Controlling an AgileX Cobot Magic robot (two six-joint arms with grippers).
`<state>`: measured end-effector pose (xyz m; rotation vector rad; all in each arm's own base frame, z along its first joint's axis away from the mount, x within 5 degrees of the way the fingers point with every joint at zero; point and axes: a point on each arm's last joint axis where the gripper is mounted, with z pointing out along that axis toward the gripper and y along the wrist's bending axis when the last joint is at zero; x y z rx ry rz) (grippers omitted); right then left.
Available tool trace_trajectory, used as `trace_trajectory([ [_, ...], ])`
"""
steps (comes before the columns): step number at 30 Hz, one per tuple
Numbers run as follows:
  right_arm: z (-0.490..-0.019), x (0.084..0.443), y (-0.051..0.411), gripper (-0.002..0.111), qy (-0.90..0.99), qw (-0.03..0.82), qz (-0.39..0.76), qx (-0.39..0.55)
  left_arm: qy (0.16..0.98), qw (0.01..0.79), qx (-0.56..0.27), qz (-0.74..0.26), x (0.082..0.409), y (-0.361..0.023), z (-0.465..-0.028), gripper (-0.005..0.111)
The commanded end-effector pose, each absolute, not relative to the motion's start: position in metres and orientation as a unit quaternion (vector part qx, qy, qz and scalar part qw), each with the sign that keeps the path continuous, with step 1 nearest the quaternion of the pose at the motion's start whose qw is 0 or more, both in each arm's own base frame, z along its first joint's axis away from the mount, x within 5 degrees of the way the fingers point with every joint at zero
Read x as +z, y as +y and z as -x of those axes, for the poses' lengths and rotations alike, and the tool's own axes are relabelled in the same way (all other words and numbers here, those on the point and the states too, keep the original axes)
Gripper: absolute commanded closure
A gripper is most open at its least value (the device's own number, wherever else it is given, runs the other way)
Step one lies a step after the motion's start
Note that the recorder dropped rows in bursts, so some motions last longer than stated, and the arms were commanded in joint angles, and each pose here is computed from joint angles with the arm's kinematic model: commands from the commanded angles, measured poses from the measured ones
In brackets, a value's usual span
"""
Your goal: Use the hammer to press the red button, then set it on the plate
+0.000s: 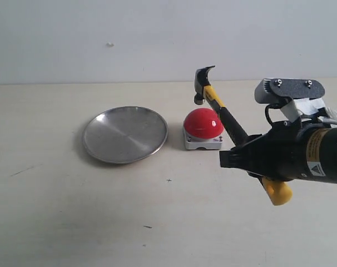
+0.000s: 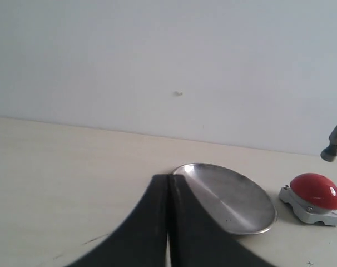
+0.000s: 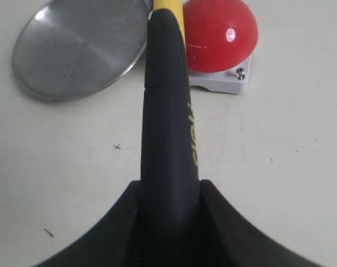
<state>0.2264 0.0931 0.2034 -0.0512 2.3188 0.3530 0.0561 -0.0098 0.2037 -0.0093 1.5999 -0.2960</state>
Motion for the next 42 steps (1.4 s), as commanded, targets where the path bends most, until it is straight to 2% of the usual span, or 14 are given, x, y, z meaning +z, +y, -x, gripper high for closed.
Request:
trace_trajectory([
  [1, -0.241, 0.252, 0.101, 0.108, 0.864, 0.47, 0.035, 0.178, 0.711, 0.69, -0.138, 0.008, 0.204, -0.01, -0.056, 0.107],
  [4, -0.241, 0.277, 0.098, 0.108, 0.85, 0.497, 0.026, 0.174, 0.711, 0.69, -0.138, 0.008, 0.204, -0.01, -0.056, 0.107],
  [7, -0.241, 0.271, 0.095, 0.108, 0.863, 0.482, 0.017, 0.153, 0.711, 0.69, -0.138, 0.008, 0.204, -0.01, -0.056, 0.107],
  [9, -0.245, 0.253, 0.094, 0.108, 0.884, 0.448, 0.013, 0.129, 0.711, 0.69, -0.138, 0.008, 0.204, -0.01, -0.056, 0.107],
  [14, -0.259, 0.171, 0.108, 0.108, 0.931, 0.336, -0.005, 0.14, 0.711, 0.69, -0.138, 0.008, 0.204, -0.01, -0.056, 0.107],
  [17, -0.26, 0.18, 0.113, 0.108, 0.916, 0.359, -0.001, 0.176, 0.711, 0.69, -0.138, 0.008, 0.204, -0.01, -0.056, 0.107],
  [25, -0.252, 0.246, 0.114, 0.108, 0.849, 0.463, -0.004, 0.254, 0.711, 0.69, -0.138, 0.008, 0.204, -0.01, -0.056, 0.107],
  [29, -0.25, 0.258, 0.119, 0.108, 0.822, 0.489, 0.01, 0.293, 0.711, 0.69, -0.138, 0.008, 0.204, -0.01, -0.056, 0.107],
  [33, -0.258, 0.251, 0.128, 0.108, 0.803, 0.484, -0.007, 0.348, 0.711, 0.69, -0.138, 0.008, 0.204, -0.01, -0.056, 0.107],
  [42, -0.306, 0.198, 0.166, 0.108, 0.756, 0.418, -0.061, 0.5, 0.711, 0.69, -0.138, 0.008, 0.204, -0.01, -0.056, 0.107],
])
